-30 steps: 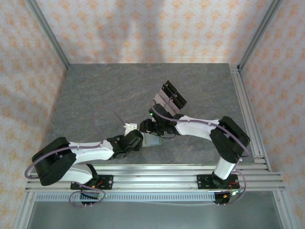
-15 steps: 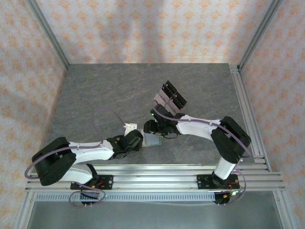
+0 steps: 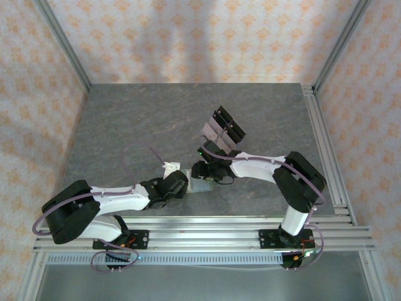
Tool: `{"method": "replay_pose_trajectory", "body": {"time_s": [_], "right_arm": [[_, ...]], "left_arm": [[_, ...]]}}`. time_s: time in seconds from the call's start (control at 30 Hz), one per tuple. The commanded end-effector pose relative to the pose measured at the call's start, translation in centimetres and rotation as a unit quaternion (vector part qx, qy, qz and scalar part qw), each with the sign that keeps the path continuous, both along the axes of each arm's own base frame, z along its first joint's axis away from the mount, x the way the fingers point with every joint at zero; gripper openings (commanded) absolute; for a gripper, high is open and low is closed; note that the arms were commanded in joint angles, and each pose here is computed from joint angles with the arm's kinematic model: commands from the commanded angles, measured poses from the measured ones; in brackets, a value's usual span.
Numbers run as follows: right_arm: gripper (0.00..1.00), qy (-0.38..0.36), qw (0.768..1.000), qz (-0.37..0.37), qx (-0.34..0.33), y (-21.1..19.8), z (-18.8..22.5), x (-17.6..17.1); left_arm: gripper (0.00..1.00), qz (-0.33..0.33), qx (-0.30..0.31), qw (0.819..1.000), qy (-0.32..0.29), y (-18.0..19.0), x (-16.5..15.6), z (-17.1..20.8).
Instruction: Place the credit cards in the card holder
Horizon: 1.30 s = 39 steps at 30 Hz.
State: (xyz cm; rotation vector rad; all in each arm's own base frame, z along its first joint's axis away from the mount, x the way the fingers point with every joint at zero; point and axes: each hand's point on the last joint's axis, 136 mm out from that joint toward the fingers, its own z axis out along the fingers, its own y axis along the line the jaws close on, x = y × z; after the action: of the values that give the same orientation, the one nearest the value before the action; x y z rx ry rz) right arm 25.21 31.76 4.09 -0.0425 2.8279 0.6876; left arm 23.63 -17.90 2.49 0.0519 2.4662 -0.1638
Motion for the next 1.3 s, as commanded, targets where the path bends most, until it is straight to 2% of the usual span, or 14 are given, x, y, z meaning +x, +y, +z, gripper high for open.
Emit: {"method": "replay_pose_trajectory", "body": {"time_s": [0.0,0.3,0.77,1.07,1.27], "right_arm": [[0.57,-0.006,1.0,-0.002,-0.021,-1.1,-0.2,-0.1],[0.57,0.021,1.0,0.019,0.013,1.6,-0.9,0.2],[0.57,0.039,0.993,0.024,0.109,5.8,2.0,0.7],[0.57,0.042,0.991,0.031,0.122,7.5,2.7,0.5],[0.57,0.048,0.99,0.041,0.124,9.0,2.5,-0.1]], "left_arm": [[0.53,0.015,0.026,1.0,-0.001,1.5,-0.2,-0.5],[0.53,0.016,0.026,1.0,-0.002,1.4,-0.1,-0.7],[0.54,0.004,0.002,1.0,-0.024,1.2,-0.1,0.7],[0.64,0.045,-0.024,0.996,-0.079,4.1,-0.7,4.2],[0.68,0.077,-0.032,0.992,-0.093,6.0,-1.2,4.9]]}}
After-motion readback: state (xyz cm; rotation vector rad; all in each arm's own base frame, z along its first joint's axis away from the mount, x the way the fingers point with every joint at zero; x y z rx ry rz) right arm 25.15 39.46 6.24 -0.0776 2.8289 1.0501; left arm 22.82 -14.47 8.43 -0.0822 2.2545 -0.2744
